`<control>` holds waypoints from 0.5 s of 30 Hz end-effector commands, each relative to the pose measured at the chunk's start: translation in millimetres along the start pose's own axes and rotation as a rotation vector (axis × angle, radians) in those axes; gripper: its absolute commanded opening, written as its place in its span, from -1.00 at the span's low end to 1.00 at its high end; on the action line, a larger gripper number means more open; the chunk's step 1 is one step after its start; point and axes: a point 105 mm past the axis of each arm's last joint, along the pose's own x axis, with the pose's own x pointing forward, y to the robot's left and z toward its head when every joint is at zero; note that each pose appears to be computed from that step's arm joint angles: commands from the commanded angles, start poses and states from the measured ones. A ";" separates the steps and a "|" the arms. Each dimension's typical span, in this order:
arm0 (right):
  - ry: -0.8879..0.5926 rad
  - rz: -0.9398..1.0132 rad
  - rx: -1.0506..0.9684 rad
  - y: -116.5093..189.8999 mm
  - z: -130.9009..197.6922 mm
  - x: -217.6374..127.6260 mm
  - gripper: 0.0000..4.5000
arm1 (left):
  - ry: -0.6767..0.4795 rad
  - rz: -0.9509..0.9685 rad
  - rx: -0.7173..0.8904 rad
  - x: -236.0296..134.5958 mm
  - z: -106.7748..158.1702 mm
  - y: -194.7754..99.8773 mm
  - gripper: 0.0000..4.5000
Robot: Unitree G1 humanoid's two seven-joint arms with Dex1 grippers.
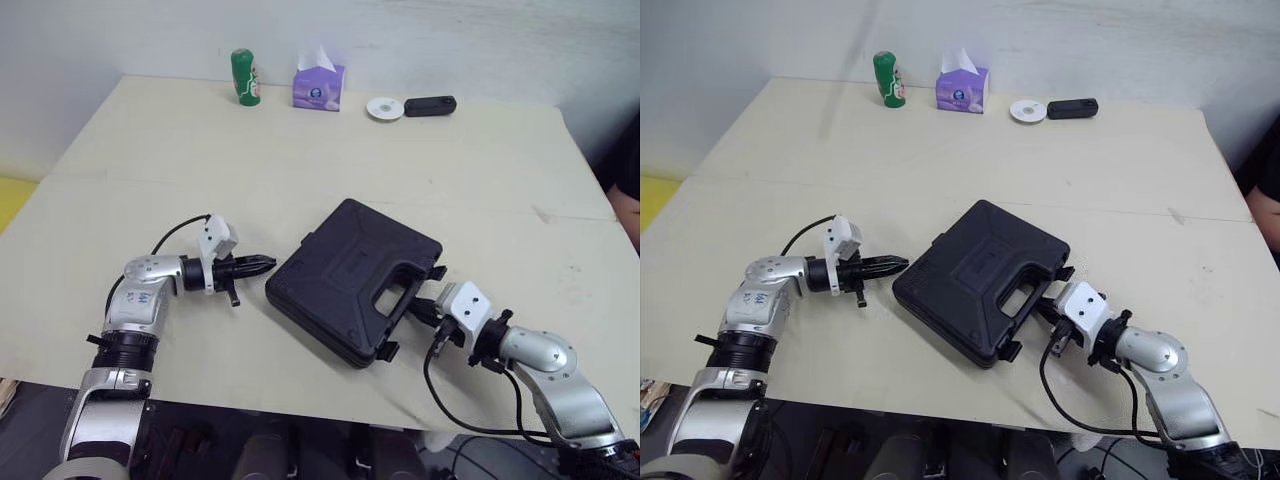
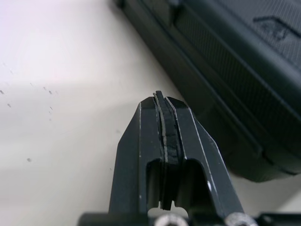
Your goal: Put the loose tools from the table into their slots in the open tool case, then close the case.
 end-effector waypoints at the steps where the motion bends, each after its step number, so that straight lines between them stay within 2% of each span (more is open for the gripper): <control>1: -0.001 -0.040 -0.021 -5.0 6.3 -21.3 -1.00 | -0.115 -0.092 0.108 -11.2 58.0 -9.6 -0.98; 4: -0.020 -0.075 0.016 -5.1 6.4 -35.8 -1.00 | -0.154 -0.190 0.148 -2.1 81.6 -29.0 -0.98; 8: -0.009 -0.215 0.043 -22.2 -1.4 -58.5 -1.00 | -0.189 -0.302 0.204 26.8 111.7 -59.3 -0.98; 10: -0.005 -0.259 0.043 -27.6 -3.8 -64.5 -1.00 | -0.171 -0.337 0.196 35.7 115.9 -68.4 -0.98; 15: -0.032 -0.404 0.083 -44.4 -8.8 -76.3 -1.00 | -0.078 -0.362 0.225 86.3 120.8 -84.3 -0.98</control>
